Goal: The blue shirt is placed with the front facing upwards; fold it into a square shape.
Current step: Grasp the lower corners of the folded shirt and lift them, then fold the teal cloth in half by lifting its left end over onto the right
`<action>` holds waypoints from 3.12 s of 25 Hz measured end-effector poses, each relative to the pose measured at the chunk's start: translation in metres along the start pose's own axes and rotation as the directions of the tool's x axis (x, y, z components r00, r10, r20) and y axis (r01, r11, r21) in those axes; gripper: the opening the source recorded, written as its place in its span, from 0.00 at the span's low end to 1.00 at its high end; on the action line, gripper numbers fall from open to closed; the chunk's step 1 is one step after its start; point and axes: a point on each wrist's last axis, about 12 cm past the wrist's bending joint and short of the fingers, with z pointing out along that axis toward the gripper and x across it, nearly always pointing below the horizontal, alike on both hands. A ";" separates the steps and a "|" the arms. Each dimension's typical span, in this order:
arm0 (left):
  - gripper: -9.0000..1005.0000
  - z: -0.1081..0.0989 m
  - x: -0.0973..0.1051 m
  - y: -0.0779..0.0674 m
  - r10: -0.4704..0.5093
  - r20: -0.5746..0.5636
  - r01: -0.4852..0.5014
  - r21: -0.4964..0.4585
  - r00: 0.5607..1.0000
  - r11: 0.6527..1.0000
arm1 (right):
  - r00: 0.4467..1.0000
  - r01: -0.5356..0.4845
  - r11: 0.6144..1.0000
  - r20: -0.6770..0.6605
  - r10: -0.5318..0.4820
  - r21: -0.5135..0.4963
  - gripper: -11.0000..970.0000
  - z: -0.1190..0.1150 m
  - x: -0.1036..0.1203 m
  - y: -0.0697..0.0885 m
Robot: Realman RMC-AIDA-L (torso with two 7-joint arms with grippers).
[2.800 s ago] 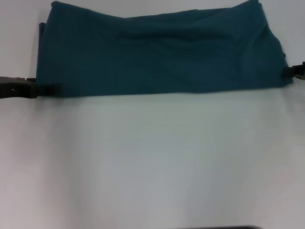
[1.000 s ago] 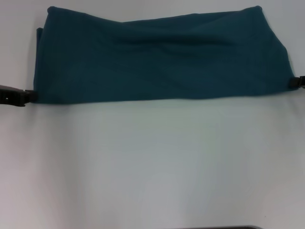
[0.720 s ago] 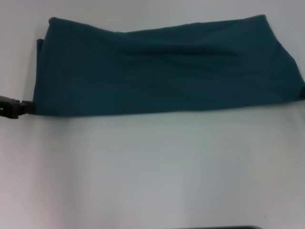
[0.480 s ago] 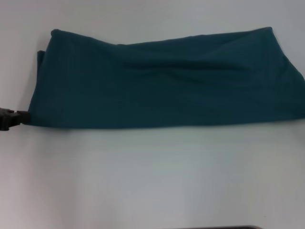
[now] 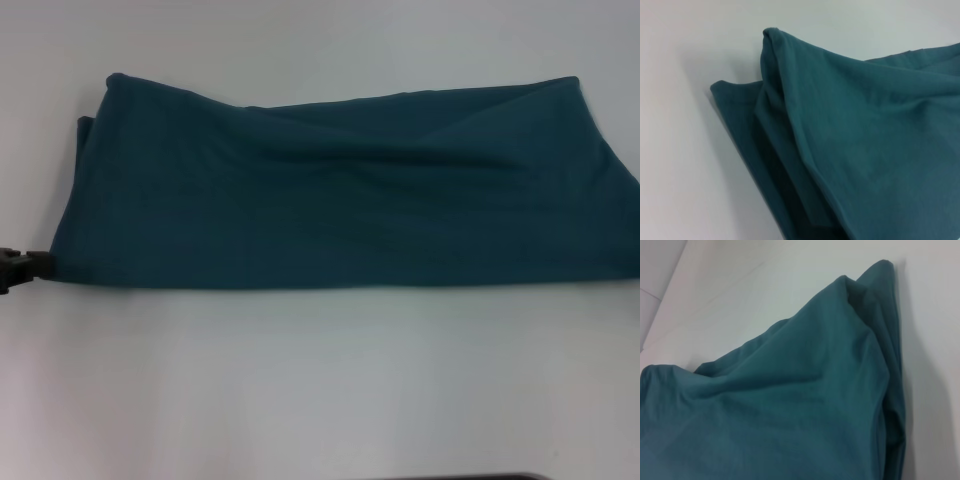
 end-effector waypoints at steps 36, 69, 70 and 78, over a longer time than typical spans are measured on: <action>0.80 0.069 -0.092 -0.026 0.082 0.280 -0.080 -0.020 0.956 0.997 | 0.967 0.227 0.951 0.168 -0.193 -0.209 0.52 0.063 -0.105 0.073; 0.79 0.124 -0.100 -0.024 0.121 0.221 -0.078 -0.194 0.968 0.978 | 0.939 0.339 0.938 -0.043 -0.343 -0.077 0.03 0.175 -0.078 0.106; 0.79 0.124 -0.100 -0.024 0.121 0.221 -0.078 -0.193 0.968 0.978 | 0.937 0.346 0.936 -0.035 -0.349 -0.063 0.03 0.179 -0.079 0.108; 0.79 0.124 -0.098 -0.023 0.119 0.218 -0.075 -0.200 0.969 0.977 | 0.926 0.378 0.925 0.013 -0.378 0.034 0.04 0.198 -0.091 0.114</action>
